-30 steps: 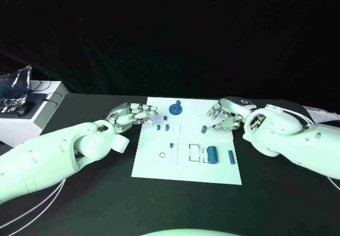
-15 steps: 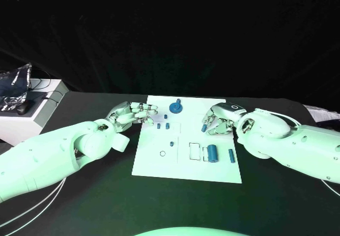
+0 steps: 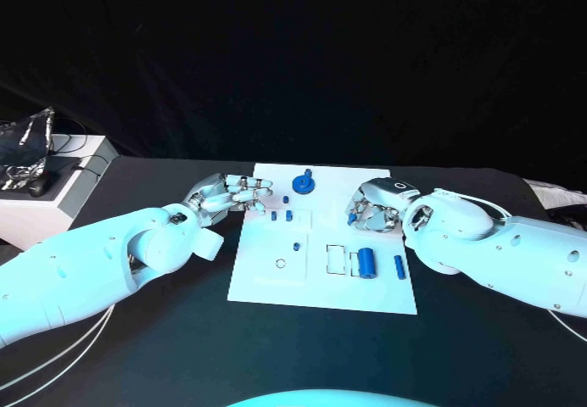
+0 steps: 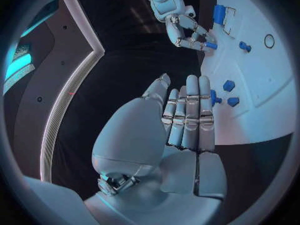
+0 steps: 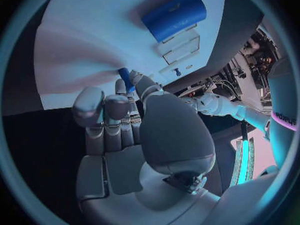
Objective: Assemble the parts on the task board
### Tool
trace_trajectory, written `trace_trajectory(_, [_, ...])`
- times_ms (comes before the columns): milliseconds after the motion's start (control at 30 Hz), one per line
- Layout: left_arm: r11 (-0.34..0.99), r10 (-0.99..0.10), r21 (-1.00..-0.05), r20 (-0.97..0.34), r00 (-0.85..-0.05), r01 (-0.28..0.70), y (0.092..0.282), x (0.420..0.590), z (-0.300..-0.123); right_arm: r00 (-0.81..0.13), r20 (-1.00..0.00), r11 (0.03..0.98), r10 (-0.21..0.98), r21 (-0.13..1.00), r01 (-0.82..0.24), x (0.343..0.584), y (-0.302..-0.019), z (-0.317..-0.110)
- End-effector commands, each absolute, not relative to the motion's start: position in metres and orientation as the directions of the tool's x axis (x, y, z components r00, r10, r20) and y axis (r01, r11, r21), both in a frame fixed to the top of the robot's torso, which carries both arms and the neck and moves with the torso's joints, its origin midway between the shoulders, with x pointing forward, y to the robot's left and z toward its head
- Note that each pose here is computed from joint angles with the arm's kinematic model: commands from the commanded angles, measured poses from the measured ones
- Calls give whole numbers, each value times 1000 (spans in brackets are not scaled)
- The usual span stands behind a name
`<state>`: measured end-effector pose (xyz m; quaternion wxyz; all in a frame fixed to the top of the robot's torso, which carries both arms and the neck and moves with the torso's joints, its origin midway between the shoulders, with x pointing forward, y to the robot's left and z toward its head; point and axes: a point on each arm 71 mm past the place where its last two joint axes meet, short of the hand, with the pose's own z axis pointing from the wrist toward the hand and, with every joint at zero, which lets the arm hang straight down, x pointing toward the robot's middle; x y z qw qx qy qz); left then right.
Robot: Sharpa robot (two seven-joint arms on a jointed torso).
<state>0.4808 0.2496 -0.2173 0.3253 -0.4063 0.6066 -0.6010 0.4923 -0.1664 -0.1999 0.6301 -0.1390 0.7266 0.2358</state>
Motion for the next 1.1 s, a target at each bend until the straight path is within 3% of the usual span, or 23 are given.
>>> trace_trajectory(33, [-66, -876, -993, 102, -472, -94, 247, 480, -216, -152, -983, 844, 101, 165, -510, 491, -161, -200])
trace_trajectory(600, [-64, -874, -993, 103, -475, -97, 247, 480, -216, -157, -981, 858, 114, 176, -482, 491, -156, -204])
trace_trajectory(1100, [-63, -875, -993, 103, -474, -99, 248, 480, -217, -196, -940, 871, 278, 333, -362, 492, -170, -203])
